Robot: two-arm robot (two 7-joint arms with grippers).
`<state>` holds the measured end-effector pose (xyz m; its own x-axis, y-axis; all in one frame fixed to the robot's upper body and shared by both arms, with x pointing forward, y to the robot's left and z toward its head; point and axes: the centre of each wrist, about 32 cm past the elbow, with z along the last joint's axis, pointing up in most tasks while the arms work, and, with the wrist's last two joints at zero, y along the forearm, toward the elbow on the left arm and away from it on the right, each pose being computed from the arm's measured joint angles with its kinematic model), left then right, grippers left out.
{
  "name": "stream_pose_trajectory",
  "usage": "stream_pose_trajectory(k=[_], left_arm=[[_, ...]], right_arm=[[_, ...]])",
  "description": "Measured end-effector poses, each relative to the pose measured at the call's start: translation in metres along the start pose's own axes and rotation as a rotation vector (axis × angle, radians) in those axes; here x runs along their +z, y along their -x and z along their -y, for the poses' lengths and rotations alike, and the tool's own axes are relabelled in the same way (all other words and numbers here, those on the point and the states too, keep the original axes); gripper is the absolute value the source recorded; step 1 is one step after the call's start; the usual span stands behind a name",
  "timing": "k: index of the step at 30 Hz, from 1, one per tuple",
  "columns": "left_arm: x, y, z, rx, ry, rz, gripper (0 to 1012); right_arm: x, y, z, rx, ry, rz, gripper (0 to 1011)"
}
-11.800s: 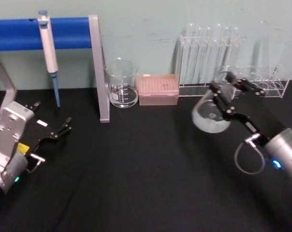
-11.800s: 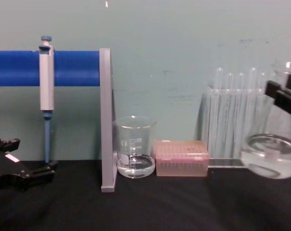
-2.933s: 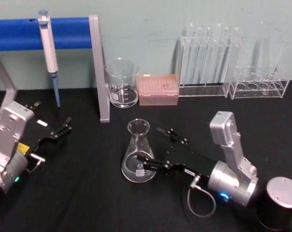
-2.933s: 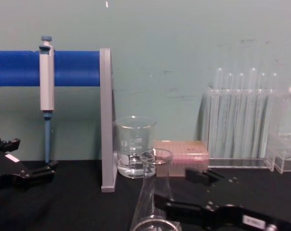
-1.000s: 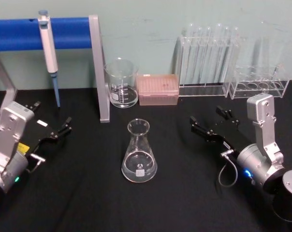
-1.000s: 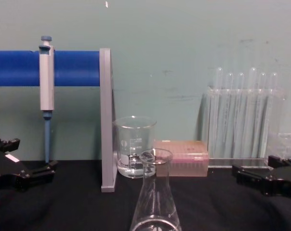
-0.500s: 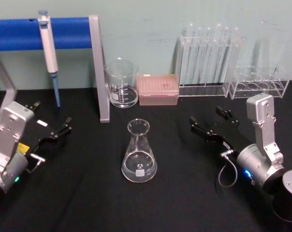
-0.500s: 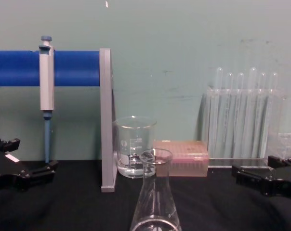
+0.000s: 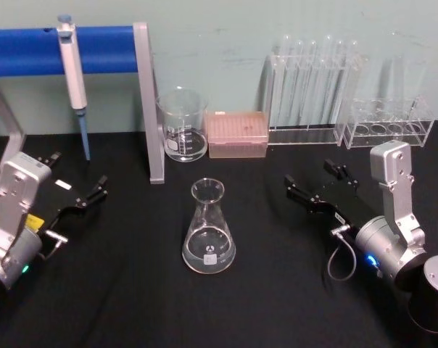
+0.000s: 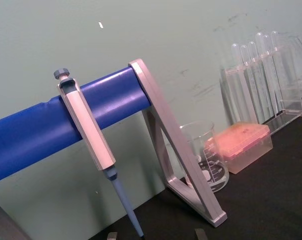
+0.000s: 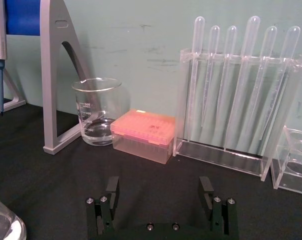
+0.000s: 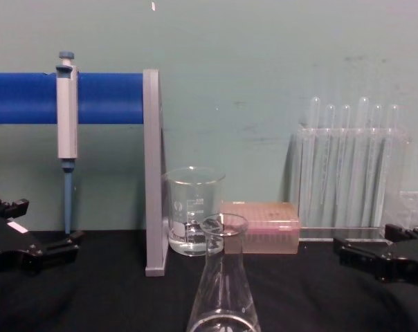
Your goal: Grasp the erlenmeyer flask with one hand, shake it three times, then place it back.
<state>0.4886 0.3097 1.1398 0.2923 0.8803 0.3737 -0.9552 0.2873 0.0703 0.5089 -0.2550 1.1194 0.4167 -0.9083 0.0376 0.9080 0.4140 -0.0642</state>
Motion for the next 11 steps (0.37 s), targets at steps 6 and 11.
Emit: stream_pose_trajectory(k=[6, 11], left_arm=[[0.0, 0.0, 0.0, 0.0, 0.0, 0.0, 1001], [0.0, 0.0, 0.0, 0.0, 0.0, 0.0, 1001]], right_arm=[[0.0, 0.0, 0.0, 0.0, 0.0, 0.0, 1003], [0.0, 0.0, 0.0, 0.0, -0.001, 0.0, 1003]])
